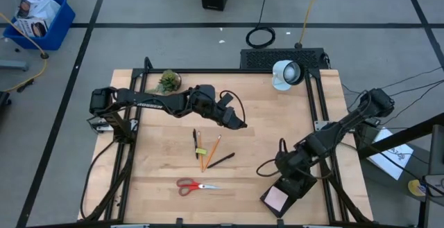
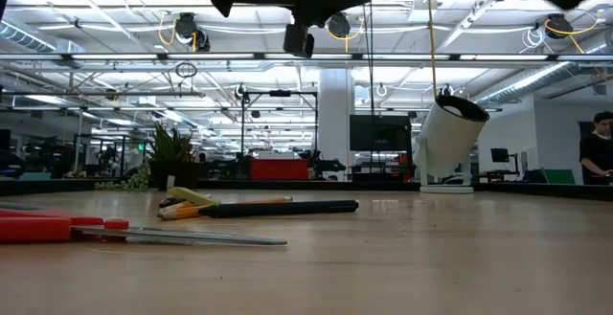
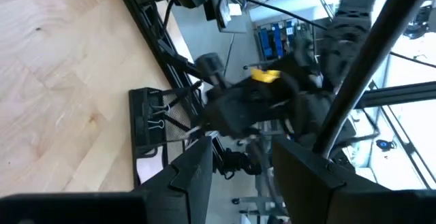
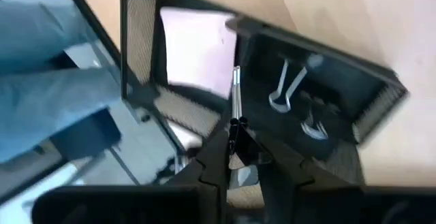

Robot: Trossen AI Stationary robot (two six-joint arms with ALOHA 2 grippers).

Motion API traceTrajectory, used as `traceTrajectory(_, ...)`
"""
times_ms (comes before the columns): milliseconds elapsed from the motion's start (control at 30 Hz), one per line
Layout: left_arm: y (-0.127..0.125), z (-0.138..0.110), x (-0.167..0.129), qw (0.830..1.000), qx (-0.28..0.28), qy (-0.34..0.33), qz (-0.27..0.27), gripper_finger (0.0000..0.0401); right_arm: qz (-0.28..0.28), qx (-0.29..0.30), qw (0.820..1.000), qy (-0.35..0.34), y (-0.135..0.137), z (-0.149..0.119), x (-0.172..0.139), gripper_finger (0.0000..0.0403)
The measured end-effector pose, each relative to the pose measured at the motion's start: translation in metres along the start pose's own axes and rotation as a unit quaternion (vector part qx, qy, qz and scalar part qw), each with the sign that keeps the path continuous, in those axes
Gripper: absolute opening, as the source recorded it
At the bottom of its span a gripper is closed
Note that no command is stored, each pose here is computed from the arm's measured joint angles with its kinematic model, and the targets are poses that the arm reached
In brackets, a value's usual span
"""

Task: Pick and place office supplies into organizer
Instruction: Put the black clip binder into the desk organizer

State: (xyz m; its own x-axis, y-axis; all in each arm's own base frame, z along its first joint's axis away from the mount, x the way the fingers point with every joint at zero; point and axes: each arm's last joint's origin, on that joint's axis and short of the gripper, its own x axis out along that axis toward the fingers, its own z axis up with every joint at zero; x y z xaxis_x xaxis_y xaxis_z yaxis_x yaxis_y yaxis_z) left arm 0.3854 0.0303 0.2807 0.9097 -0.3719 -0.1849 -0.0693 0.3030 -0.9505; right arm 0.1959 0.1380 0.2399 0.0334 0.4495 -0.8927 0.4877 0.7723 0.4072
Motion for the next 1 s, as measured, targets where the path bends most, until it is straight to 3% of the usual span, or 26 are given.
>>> traceTrajectory(267, 0.000, 0.000, 0.000, 1.000, 0.012, 0.005, -0.003, 0.0154, 0.052, 0.072, 0.996, 0.011, -0.022, 0.013, 0.034, 0.0050)
traceTrajectory(733, 0.000, -0.001, 0.000, 0.999, 0.026, 0.025, -0.011, 0.0154, 0.008, 0.133, 0.990, 0.042, -0.041, 0.016, 0.035, 0.0052)
traceTrajectory(867, 0.000, 0.000, -0.001, 0.999, 0.024, 0.025, -0.009, 0.0154, 0.019, 0.113, 0.993, 0.035, -0.039, 0.017, 0.035, 0.0077)
traceTrajectory(1000, 0.000, 0.000, -0.001, 1.000, 0.017, 0.022, -0.008, 0.0154, 0.018, 0.107, 0.994, 0.032, -0.039, 0.017, 0.035, 0.0129)
